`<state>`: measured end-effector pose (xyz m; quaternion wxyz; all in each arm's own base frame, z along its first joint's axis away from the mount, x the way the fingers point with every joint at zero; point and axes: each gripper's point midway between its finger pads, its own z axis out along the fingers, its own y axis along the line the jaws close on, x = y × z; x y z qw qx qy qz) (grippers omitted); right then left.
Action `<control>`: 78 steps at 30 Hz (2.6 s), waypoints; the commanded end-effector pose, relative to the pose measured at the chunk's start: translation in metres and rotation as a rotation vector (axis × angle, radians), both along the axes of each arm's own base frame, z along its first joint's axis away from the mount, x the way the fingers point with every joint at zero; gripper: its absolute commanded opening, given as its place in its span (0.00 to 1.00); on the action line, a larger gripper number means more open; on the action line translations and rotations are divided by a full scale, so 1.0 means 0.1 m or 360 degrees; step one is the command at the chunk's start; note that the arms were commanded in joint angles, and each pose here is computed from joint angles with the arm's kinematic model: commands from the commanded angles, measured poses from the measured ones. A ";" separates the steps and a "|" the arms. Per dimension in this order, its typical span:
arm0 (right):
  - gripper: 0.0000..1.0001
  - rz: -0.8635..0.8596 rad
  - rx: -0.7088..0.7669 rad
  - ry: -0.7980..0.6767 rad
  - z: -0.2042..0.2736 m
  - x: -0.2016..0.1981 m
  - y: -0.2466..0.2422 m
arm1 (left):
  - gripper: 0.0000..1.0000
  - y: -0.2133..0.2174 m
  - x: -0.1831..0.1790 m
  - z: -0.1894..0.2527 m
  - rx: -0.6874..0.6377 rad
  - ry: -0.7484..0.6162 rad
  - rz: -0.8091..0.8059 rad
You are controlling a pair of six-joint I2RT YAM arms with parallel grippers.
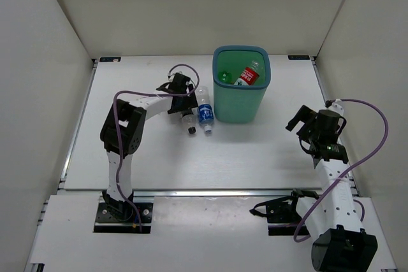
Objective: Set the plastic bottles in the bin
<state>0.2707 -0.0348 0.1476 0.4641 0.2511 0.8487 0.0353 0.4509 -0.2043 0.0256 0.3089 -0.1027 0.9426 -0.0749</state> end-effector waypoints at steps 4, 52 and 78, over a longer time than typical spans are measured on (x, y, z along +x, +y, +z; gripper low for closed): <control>0.99 -0.0013 0.0017 -0.0099 0.11 0.05 0.01 | 0.69 0.16 -0.30 -0.09 -0.0067 0.0116 -0.0010; 0.99 0.0674 -0.0434 -0.0147 1.02 0.33 0.84 | 0.99 -1.31 0.02 3.69 -0.0152 -0.1220 -0.0341; 0.99 0.1110 -0.0557 0.0002 -0.07 1.42 3.60 | 0.99 1.73 -1.97 2.10 0.0103 -0.0554 0.0357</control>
